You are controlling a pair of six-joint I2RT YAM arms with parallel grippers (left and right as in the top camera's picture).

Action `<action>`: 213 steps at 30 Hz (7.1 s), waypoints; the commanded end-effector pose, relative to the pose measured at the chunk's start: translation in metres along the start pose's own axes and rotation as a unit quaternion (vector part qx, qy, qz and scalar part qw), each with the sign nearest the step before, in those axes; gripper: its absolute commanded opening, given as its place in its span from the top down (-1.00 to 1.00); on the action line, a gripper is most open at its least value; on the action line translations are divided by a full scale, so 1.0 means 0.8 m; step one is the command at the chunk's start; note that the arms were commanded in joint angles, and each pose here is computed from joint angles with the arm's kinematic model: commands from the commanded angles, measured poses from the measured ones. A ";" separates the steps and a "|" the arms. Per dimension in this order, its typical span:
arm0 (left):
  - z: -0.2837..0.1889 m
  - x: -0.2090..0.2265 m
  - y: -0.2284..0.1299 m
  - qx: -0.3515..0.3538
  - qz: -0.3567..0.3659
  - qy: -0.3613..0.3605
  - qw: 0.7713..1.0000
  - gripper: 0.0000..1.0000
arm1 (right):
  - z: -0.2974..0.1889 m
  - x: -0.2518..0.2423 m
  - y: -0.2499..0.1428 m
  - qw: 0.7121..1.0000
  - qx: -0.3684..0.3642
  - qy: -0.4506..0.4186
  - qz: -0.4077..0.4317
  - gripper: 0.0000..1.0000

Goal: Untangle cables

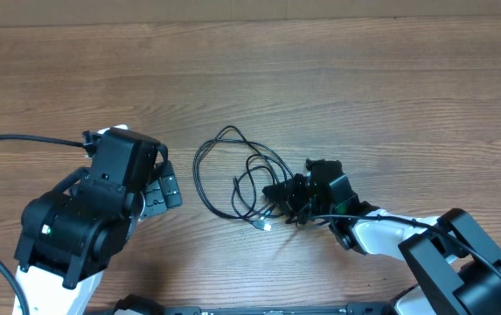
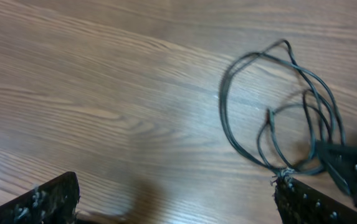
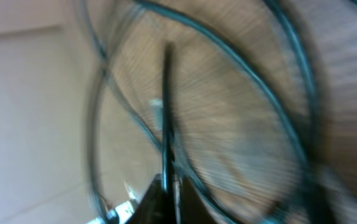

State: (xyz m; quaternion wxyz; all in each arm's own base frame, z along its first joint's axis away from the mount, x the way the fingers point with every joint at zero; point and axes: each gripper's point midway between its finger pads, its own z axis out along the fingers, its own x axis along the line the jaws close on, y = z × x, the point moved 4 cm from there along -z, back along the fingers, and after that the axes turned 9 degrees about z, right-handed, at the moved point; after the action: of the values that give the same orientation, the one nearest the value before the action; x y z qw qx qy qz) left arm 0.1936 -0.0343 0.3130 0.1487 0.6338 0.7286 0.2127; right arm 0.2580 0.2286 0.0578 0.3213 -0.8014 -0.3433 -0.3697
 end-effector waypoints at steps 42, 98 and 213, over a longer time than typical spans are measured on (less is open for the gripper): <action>0.095 -0.158 0.022 0.168 0.060 -0.263 0.948 -0.99 | -0.267 0.302 -0.122 0.870 -0.064 0.117 -0.475 0.92; 0.086 -0.279 -0.026 0.077 0.195 -0.324 0.923 -0.99 | -0.405 0.482 -0.048 0.733 -0.479 0.057 -0.479 0.92; 0.040 -0.150 0.066 -0.023 0.280 -0.441 0.853 0.92 | -0.153 0.293 -0.094 0.708 0.132 -0.054 -0.692 0.32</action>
State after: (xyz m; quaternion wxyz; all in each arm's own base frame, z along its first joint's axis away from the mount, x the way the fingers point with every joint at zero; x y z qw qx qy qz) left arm 0.2685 -0.1491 0.2937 0.3769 0.8491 0.3682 -0.0375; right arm 0.2576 0.2497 0.3461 0.0759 -0.2916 -0.8565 -0.4190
